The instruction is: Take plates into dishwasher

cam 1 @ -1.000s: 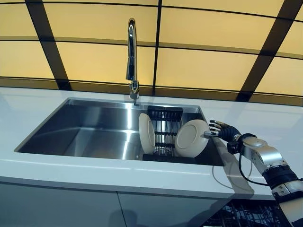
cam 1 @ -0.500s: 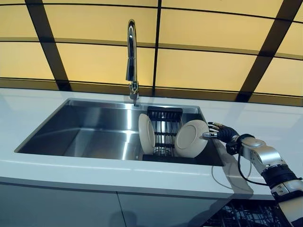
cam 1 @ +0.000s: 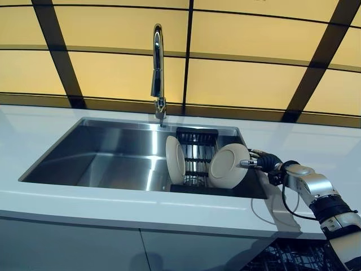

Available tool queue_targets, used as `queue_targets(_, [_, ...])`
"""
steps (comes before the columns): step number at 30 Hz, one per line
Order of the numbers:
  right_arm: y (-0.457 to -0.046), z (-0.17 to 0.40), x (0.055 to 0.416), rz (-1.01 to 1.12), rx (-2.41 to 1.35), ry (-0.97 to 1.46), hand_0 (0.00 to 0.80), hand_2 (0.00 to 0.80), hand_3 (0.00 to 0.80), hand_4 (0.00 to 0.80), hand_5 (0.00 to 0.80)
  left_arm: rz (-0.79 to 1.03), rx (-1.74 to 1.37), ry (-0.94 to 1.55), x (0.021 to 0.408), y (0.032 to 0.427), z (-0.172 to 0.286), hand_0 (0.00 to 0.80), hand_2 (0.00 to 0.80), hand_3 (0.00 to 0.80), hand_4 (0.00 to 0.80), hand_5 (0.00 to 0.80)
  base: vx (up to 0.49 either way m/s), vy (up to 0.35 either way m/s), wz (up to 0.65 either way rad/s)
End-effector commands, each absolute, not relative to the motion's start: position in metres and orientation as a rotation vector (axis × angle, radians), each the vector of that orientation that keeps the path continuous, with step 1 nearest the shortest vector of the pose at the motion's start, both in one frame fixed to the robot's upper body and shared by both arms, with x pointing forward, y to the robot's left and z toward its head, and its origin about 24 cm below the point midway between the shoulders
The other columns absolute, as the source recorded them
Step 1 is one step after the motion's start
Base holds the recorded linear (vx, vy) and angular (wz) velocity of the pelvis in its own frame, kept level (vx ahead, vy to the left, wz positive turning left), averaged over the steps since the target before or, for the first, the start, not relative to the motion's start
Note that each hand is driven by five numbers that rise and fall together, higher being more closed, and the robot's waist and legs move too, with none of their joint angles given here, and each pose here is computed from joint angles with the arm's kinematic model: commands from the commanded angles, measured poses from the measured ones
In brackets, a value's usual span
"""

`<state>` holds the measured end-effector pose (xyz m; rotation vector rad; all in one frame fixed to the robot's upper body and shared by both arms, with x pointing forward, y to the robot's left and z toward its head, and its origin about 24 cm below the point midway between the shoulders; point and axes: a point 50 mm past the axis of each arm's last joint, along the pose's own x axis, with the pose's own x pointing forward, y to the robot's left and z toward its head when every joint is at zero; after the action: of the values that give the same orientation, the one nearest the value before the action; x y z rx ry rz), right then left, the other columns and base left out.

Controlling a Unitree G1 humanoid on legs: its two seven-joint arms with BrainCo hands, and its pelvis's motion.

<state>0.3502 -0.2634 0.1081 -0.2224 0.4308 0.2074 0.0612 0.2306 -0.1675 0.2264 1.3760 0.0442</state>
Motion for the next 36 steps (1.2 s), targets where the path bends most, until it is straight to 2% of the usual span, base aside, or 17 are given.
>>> queue_targets(1, [-0.254, 0.128, 0.368, 0.222, -0.200, 0.408, 0.000, 0.000, 0.000, 0.000, 0.000, 0.026, 0.268, 1.349, 0.076, 0.235, -0.165, 0.000, 0.000, 0.000, 0.000, 0.000, 0.000, 0.000, 0.00])
queue_targets(9, [-0.249, 0.120, 0.369, 0.244, -0.170, 0.448, 0.000, 0.000, 0.000, 0.000, 0.000, 0.021, 0.265, 1.349, 0.076, 0.234, -0.165, 0.000, 0.000, 0.000, 0.000, 0.000, 0.000, 0.000, 0.00])
queue_targets(10, [-0.248, 0.120, 0.371, 0.249, -0.169, 0.448, 0.364, 0.364, 0.364, 0.364, 0.364, 0.019, 0.264, 1.347, 0.077, 0.234, -0.165, 0.000, 0.000, 0.000, 0.000, 0.000, 0.000, 0.000, 0.00])
queue_targets(12, [-0.246, 0.121, 0.372, 0.247, -0.184, 0.441, 0.800, 0.800, 0.800, 0.800, 0.800, 0.019, 0.262, 1.346, 0.078, 0.233, -0.165, 0.000, 0.000, 0.000, 0.000, 0.000, 0.000, 0.000, 0.00])
queue_targets(24, [-0.252, 0.149, 0.381, 0.135, -0.371, 0.308, 0.800, 0.800, 0.800, 0.800, 0.800, 0.015, 0.256, 1.344, 0.077, 0.230, -0.165, 0.000, 0.000, 0.000, 0.000, 0.000, 0.000, 0.000, 0.00])
queue_targets(36, [-0.248, 0.173, 0.382, 0.074, -0.382, 0.172, 0.800, 0.800, 0.800, 0.800, 0.800, 0.025, 0.255, 1.342, 0.078, 0.230, -0.165, 0.000, 0.000, 0.000, 0.000, 0.000, 0.000, 0.000, 0.00])
